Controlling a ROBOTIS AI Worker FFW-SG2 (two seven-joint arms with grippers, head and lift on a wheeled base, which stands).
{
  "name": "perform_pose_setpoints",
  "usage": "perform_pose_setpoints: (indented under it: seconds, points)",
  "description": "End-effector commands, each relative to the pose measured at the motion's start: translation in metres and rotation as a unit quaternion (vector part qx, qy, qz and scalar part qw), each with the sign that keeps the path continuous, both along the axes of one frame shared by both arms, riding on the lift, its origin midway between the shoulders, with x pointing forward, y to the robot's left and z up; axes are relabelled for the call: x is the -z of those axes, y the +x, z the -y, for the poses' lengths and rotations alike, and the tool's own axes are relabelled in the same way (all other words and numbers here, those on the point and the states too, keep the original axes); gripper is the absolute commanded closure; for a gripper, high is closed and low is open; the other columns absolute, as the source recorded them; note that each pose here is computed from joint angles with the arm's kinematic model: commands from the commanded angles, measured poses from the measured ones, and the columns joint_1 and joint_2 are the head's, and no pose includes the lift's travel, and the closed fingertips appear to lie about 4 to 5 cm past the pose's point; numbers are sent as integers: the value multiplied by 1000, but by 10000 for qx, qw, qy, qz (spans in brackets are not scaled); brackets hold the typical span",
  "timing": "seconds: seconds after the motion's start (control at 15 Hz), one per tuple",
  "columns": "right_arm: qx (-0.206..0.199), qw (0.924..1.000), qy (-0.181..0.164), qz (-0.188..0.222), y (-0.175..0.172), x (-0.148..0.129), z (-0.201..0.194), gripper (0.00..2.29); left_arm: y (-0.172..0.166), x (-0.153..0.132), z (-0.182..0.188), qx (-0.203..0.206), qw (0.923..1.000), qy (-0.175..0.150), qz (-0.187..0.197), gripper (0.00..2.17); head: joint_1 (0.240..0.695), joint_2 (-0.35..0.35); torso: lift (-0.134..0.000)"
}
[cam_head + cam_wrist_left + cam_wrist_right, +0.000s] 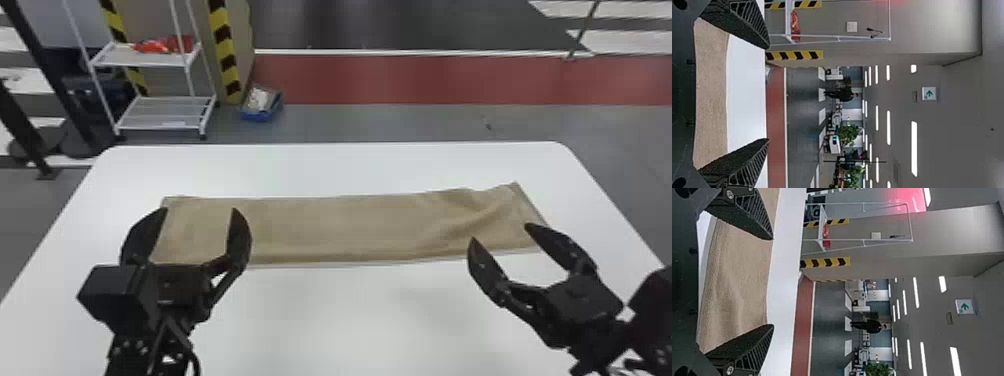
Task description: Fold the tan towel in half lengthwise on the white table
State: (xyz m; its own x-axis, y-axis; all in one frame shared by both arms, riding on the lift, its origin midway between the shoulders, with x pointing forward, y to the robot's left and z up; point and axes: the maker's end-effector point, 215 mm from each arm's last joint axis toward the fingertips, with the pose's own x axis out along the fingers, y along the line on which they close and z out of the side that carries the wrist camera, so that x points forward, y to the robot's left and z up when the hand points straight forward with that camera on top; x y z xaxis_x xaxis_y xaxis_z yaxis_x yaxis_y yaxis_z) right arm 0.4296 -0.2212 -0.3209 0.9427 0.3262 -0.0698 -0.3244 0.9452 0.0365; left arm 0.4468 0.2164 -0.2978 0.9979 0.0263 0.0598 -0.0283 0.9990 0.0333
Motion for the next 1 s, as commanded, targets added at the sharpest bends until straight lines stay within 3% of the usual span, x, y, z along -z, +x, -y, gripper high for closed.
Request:
perform_pose_setpoints:
  seconds: [0.0, 0.93]
  points:
    - [39, 10000, -12, 47, -2, -1, 1, 93, -1, 1, 1, 2, 10000, -5, -13, 39, 695, -5, -123]
    - [147, 9997, -61, 160, -3, -7, 8, 97, 0, 2, -2, -28, 10000, -51, 0, 39, 695, -12, -123]
